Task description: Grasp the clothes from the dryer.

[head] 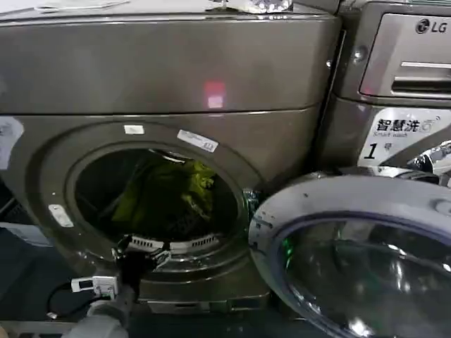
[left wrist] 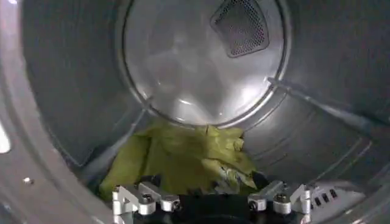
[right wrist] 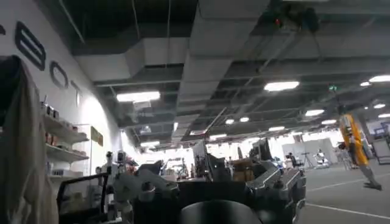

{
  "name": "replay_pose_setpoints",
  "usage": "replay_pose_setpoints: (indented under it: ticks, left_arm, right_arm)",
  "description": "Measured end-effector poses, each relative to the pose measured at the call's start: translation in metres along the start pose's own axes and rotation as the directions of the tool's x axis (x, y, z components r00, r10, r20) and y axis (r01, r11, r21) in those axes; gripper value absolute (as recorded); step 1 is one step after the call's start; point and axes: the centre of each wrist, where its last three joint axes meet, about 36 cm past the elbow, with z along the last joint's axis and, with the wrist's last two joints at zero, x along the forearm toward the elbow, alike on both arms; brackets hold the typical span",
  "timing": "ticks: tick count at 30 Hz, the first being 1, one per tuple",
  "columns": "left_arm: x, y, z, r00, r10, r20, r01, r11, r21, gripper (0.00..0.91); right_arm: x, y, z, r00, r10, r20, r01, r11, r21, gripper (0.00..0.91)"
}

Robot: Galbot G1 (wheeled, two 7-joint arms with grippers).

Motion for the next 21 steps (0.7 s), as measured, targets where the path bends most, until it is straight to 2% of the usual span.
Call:
replay_pose_setpoints:
  ticks: [7, 21]
  left_arm:
    - [-0.046, 0.002, -0.007, 1.000, -0.018, 0.001, 0.018, 1.000, -0.002, 0.907]
    - [-0.169, 0.009, -0.024, 0.996, -0.053, 0.071, 0.055, 0.998, -0.023, 0.907]
  right_arm:
    - [0.000, 0.003, -0.001, 1.000, -0.008, 0.007, 0.008, 1.000, -0.003, 0.907]
    - [0.002, 0.011, -0.002, 0.999, -0.031, 0.015, 0.032, 0.999, -0.006, 0.907]
